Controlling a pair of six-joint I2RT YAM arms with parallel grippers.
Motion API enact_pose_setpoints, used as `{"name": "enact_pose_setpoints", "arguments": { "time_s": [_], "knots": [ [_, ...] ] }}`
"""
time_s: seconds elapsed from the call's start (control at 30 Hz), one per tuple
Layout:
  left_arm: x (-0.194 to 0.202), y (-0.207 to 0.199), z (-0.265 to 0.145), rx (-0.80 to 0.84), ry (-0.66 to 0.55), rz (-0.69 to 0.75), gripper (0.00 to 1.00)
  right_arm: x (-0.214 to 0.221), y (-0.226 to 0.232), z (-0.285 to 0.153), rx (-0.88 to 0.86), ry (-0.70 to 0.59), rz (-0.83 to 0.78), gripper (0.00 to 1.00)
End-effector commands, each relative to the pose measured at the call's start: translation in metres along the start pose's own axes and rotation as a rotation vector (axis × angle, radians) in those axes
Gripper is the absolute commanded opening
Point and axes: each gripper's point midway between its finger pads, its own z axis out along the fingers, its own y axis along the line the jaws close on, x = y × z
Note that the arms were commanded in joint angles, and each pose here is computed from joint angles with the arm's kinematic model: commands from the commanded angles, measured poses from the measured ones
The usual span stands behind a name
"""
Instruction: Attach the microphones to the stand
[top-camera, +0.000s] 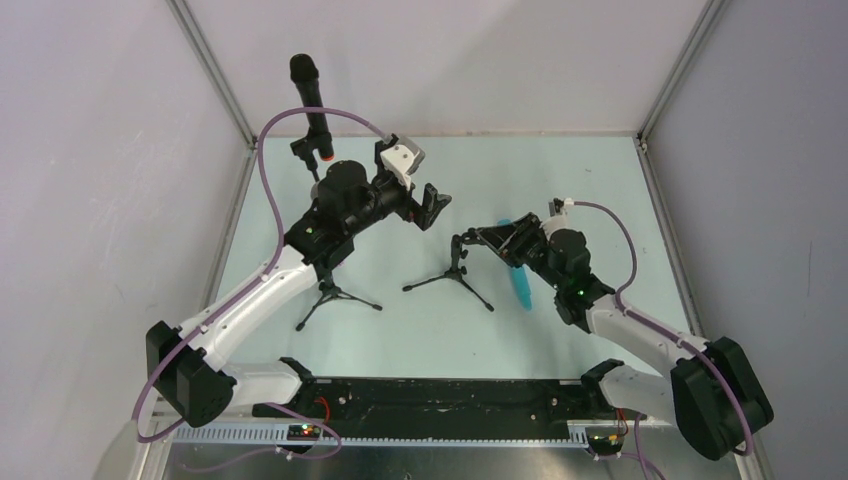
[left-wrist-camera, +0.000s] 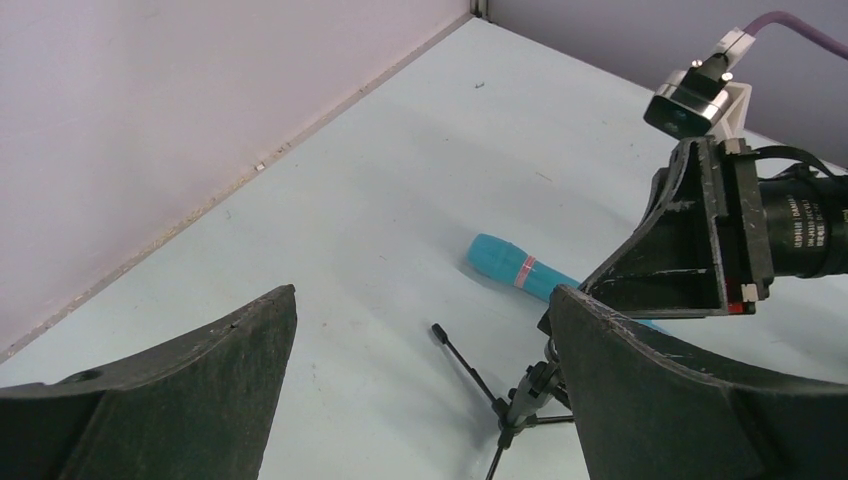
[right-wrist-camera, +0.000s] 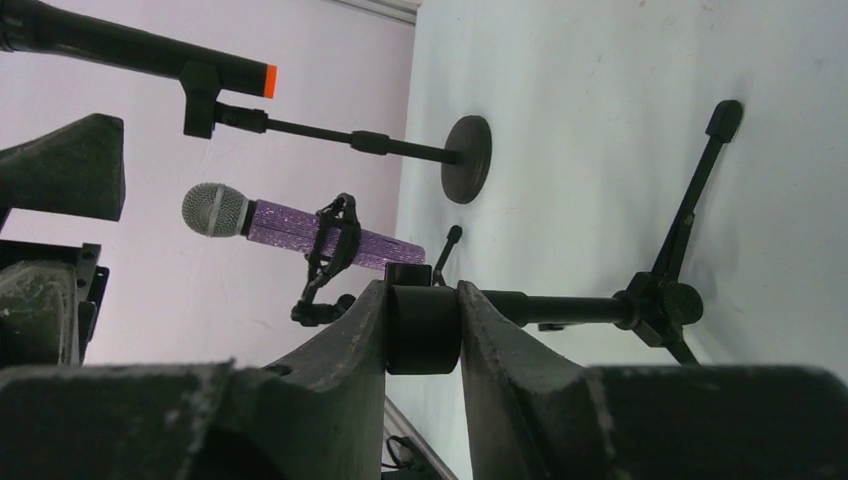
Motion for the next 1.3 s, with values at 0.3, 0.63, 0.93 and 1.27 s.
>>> {"name": "enact_pose_setpoints", "arguments": {
  "time_s": [0.3, 0.63, 0.93, 1.27],
  "knots": [
    [-0.014, 0.0, -0.004, -0.011, -0.043, 0.036, 0.98, -0.011, -0.024, -0.029, 0.121, 0.044, -0.133, 0.81],
    [-0.011, 0.0, -0.003, -0.011, -0.037, 0.039, 0.98, -0.042, 0.004, -0.05, 0.02, -0.038, -0.197, 0.99],
    [-0.009, 0.0, -0.002, -0.012, -0.033, 0.039, 0.98, -0.056, -0.006, -0.056, 0.047, -0.057, -0.183, 0.95],
    [-0.01, 0.0, -0.002, -0.013, -0.035, 0.043, 0.98, -0.067, -0.061, -0.046, 0.376, 0.027, -0.3, 0.89]
  ]
}}
